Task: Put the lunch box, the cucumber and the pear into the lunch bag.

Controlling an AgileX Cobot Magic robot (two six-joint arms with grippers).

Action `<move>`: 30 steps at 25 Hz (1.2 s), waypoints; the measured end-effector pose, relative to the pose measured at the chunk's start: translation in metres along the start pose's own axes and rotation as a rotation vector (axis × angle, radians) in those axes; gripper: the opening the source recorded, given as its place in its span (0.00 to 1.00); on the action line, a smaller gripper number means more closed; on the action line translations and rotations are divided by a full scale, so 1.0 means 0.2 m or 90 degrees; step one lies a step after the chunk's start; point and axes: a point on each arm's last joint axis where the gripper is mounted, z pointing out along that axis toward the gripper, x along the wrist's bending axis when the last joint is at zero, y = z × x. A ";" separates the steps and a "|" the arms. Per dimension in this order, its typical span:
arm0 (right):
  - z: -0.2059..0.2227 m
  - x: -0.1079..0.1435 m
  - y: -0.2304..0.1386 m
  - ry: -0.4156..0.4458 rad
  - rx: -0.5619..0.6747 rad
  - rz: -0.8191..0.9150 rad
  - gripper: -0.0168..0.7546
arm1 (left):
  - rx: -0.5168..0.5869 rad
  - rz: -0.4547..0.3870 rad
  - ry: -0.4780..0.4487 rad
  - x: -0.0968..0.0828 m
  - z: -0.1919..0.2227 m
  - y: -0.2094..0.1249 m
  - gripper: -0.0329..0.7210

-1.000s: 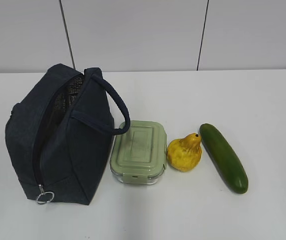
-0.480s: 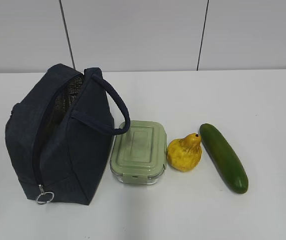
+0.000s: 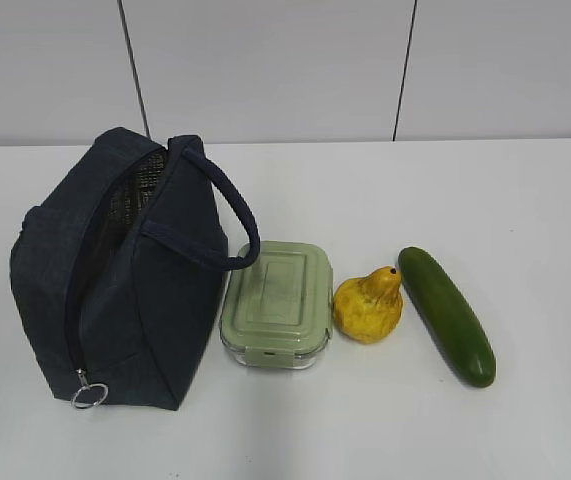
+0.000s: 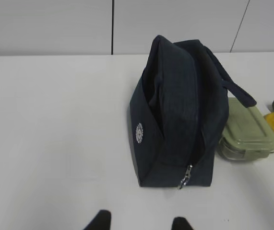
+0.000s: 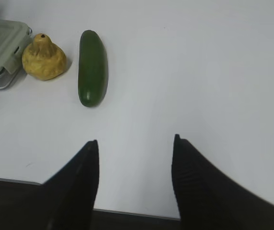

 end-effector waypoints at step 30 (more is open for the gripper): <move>0.75 0.21 0.51 0.152 0.286 -0.020 0.50 | 0.235 0.004 -0.175 -0.02 0.72 0.58 0.36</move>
